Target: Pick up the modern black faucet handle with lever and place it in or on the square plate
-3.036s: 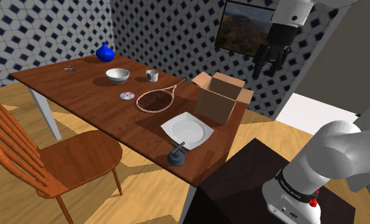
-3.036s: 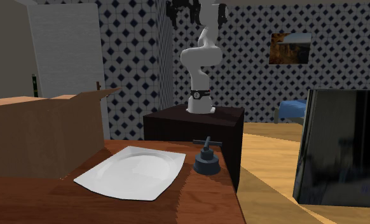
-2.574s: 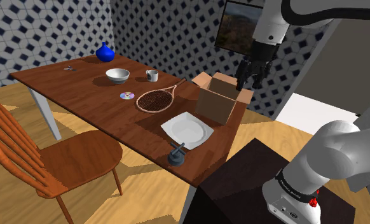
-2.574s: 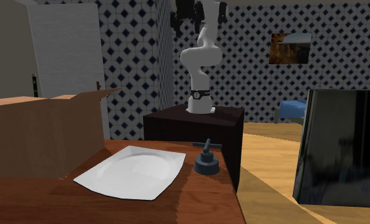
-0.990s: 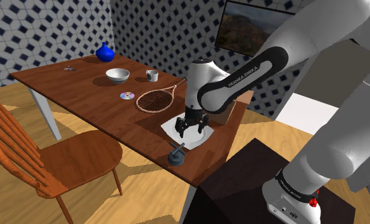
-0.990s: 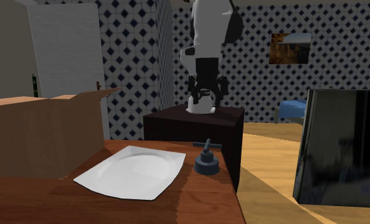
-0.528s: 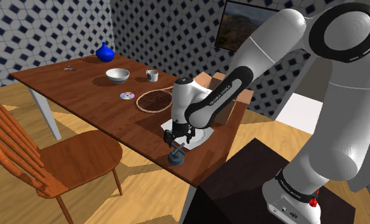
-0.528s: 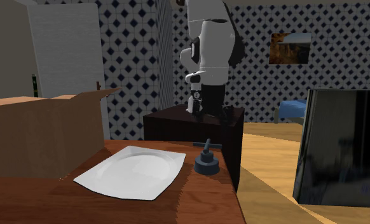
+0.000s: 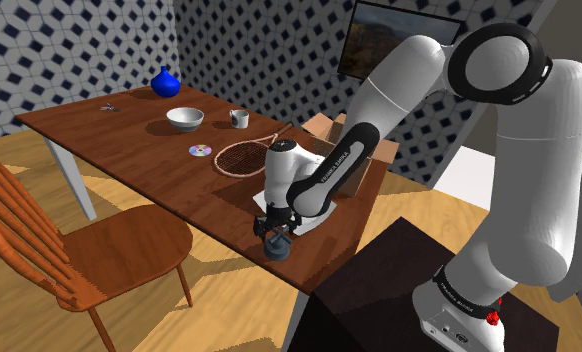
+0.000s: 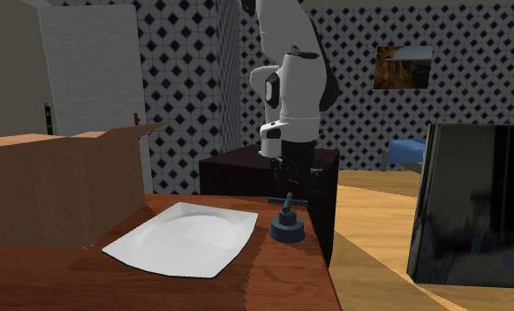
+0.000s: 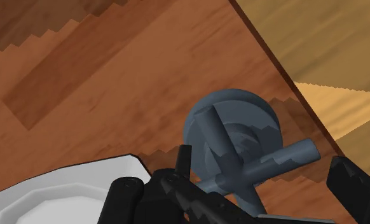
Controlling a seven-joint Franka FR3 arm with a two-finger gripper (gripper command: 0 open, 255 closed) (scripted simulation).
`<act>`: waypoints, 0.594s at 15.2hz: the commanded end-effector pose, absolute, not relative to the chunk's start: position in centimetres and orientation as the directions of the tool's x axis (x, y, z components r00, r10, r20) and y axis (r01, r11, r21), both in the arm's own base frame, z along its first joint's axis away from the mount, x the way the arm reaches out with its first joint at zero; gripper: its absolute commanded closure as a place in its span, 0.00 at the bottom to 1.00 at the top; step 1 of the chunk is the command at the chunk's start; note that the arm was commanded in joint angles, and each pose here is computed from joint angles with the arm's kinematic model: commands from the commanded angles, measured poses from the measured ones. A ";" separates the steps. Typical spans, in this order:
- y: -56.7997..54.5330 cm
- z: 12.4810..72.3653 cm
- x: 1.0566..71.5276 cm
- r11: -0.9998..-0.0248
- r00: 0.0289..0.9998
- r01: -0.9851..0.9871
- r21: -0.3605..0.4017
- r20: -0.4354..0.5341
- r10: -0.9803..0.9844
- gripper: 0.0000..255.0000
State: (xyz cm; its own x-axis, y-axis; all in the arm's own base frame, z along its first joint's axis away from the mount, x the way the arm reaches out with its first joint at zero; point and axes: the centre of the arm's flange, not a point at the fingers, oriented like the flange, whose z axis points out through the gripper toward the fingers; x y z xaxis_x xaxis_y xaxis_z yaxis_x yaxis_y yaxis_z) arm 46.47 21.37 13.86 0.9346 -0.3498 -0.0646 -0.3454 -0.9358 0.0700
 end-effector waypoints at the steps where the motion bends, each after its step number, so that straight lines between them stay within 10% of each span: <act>1: 21.3 12.9 46.5 -0.936 0.935 -0.345 0.070 -0.064 -0.350 0.00; 8: 21.3 12.9 46.5 -0.936 0.935 -0.345 0.070 -0.065 -0.350 0.00; 9: 21.3 12.9 46.5 -0.936 0.935 -0.345 0.070 -0.065 -0.350 1.00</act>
